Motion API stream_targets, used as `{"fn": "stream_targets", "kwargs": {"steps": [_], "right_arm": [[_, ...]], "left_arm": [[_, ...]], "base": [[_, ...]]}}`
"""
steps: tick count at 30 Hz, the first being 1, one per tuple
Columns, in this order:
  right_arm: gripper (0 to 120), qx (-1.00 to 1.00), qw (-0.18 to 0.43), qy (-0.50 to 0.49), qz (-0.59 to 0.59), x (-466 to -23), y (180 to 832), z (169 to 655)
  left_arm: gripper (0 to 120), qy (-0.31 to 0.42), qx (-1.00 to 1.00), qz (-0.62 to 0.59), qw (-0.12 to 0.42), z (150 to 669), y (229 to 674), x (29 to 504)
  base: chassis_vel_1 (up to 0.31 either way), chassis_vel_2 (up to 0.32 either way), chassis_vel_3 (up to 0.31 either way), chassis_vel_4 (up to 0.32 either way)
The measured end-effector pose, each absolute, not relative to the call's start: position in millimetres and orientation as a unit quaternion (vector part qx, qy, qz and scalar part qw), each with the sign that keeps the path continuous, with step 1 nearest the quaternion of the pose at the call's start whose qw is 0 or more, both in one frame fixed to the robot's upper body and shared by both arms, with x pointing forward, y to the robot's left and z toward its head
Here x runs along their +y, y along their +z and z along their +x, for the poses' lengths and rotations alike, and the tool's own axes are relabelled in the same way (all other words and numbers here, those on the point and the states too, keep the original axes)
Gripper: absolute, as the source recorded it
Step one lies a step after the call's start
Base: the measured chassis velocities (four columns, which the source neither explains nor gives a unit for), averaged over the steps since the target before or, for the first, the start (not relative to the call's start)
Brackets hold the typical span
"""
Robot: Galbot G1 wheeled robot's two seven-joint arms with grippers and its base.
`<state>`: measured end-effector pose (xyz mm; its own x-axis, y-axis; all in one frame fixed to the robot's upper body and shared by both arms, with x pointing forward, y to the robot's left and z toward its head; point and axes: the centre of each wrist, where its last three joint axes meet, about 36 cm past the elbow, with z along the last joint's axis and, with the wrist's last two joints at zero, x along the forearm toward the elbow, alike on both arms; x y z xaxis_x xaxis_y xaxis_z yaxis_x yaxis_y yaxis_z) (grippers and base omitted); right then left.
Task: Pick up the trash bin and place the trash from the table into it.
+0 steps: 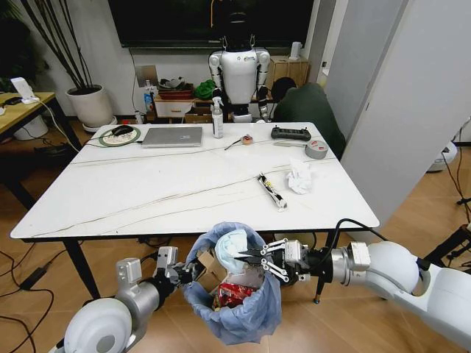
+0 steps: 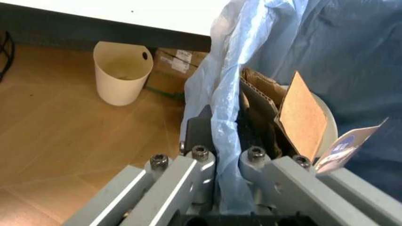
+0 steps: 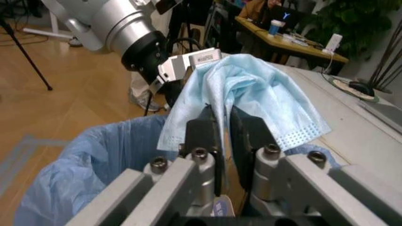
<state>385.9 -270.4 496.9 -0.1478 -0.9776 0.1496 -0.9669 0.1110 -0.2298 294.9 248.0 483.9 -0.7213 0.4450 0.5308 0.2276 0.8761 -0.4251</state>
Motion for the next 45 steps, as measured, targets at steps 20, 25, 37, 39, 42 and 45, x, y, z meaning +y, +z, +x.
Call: {"fn": "stream_targets", "kwargs": {"steps": [20, 25, 37, 39, 42, 45], "right_arm": [[82, 0.740, 0.009, -0.153, -0.655, -283, 496, 382], [96, 0.735, 0.005, -0.155, -0.660, -284, 494, 381], [100, 0.730, 0.006, -0.180, -0.659, -297, 494, 384], [100, 0.734, 0.010, -0.183, -0.654, -299, 495, 387], [100, 0.738, 0.016, -0.188, -0.648, -301, 498, 391], [100, 0.739, 0.017, -0.190, -0.646, -302, 500, 392]], "left_arm": [[0, 0.165, -0.913, -0.186, 0.323, 295, 487, 248], [0, 0.167, -0.913, -0.185, 0.322, 296, 488, 248], [0, 0.164, -0.916, -0.181, 0.317, 299, 490, 251], [0, 0.164, -0.917, -0.181, 0.317, 299, 490, 251], [0, 0.163, -0.917, -0.181, 0.317, 300, 490, 252], [0, 0.163, -0.917, -0.181, 0.317, 300, 489, 251]], "base": [[0.000, 0.000, 0.000, 0.000], [0.000, 0.000, 0.000, 0.000], [0.000, 0.000, 0.000, 0.000], [0.000, 0.000, 0.000, 0.000], [0.000, 0.000, 0.000, 0.000], [0.000, 0.000, 0.000, 0.000]]}}
